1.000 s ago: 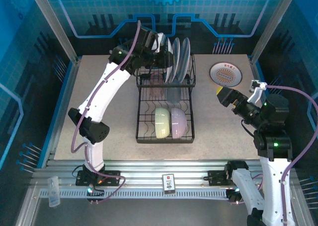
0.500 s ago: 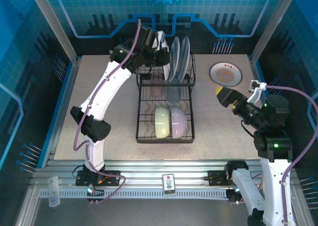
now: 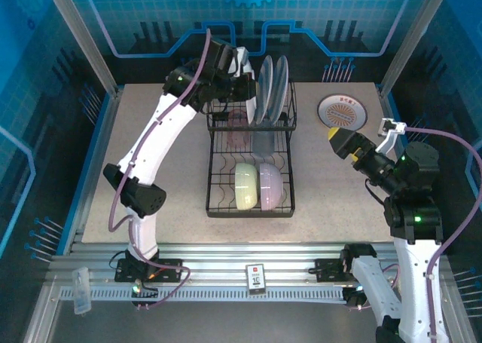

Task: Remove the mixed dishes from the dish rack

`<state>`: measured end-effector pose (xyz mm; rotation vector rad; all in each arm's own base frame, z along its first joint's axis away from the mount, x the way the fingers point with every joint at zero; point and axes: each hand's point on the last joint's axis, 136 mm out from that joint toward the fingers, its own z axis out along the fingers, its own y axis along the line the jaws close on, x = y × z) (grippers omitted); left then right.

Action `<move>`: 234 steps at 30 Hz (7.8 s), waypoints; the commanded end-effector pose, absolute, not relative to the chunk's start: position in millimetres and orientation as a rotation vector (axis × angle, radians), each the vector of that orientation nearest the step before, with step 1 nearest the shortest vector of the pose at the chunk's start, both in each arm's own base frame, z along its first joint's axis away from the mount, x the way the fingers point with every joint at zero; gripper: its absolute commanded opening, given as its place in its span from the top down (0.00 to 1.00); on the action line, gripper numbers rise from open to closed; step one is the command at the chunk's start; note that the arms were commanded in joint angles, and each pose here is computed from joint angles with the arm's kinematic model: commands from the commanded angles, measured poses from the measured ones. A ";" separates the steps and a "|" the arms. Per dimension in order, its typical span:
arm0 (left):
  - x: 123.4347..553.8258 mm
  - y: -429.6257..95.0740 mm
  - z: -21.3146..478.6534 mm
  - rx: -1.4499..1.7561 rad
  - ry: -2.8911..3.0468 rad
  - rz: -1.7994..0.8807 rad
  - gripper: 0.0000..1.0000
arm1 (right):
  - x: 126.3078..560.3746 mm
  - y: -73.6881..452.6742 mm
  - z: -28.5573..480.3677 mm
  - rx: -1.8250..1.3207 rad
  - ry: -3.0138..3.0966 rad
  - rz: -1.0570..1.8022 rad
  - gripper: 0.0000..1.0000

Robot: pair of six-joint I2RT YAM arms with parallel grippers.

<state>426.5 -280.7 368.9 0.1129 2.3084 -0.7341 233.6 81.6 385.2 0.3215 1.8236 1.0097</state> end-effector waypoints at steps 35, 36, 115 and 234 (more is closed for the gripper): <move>276.1 -239.6 493.4 0.873 1.400 -0.003 1.00 | 269.8 91.0 476.1 0.306 1.771 1.065 0.00; 271.4 -239.8 488.3 0.905 1.379 0.062 1.00 | 271.8 94.2 481.2 0.316 1.760 1.094 0.00; 239.7 -232.0 462.4 0.979 1.182 0.558 0.01 | 289.5 191.4 478.2 0.110 1.933 0.963 1.00; 347.7 -232.6 410.3 -0.133 2.005 -1.007 0.01 | 541.0 -129.4 62.8 1.318 1.891 0.736 0.62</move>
